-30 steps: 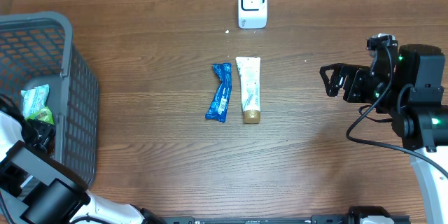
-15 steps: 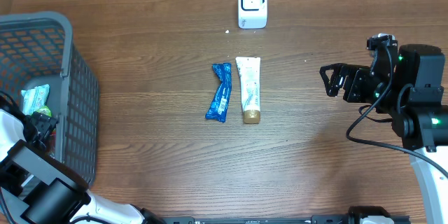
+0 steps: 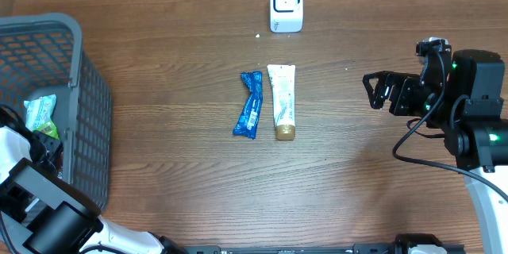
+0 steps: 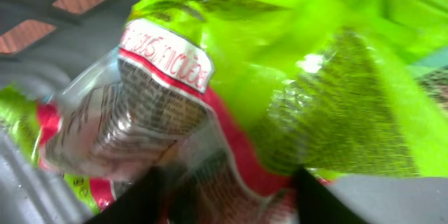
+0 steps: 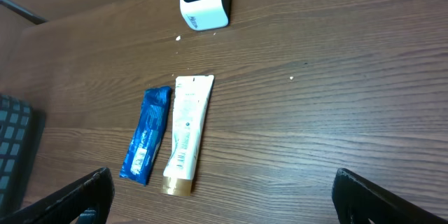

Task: Scan the item barcode
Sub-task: 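Reach the left gripper into the basket toward the green snack bag, then grasp the green snack bag and lift it from the basket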

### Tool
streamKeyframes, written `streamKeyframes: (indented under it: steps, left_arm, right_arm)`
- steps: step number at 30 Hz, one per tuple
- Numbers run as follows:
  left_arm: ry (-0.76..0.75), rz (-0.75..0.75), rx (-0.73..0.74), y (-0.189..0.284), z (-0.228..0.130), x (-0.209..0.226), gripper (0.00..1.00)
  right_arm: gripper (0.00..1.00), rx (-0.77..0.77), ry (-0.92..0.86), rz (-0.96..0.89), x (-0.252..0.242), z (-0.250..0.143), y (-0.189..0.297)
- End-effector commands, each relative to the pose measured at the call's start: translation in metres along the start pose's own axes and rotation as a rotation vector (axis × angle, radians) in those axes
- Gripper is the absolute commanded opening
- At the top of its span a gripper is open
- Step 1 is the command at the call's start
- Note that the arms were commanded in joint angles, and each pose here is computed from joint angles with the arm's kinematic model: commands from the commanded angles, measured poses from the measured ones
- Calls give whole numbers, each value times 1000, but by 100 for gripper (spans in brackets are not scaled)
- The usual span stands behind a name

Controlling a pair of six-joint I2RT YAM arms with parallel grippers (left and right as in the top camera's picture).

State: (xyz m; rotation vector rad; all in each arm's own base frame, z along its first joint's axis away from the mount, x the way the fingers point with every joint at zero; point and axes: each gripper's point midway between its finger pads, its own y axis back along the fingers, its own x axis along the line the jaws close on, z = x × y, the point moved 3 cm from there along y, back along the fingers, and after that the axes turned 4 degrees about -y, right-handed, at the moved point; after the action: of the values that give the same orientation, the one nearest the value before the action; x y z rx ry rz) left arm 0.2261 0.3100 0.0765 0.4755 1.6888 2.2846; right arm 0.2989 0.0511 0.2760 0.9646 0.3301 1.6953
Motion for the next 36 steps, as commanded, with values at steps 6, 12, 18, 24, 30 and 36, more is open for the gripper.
streamKeyframes:
  steps: [6, 12, 18, 24, 30, 36]
  left_arm:
    - [-25, -47, 117, -17, -26, -10, 4]
    - [-81, -193, 137, 5, -22, -29, 4]
    - [-173, -386, 86, 53, 3, -52, 4]
    - [-228, -399, 65, 76, 12, -52, 4]
    - [-292, -343, 99, 61, -2, -45, 54]
    - [-232, -172, 116, 39, -10, -22, 100]
  right_arm:
    - [100, -30, 19, 20, 8, 9, 7]
    - [100, -29, 19, 21, 8, 9, 7]
    - [100, -29, 19, 21, 8, 9, 7]
    - [100, -29, 19, 20, 8, 9, 7]
    - [100, -30, 20, 21, 8, 9, 7]
    - [100, -28, 19, 20, 7, 9, 6]
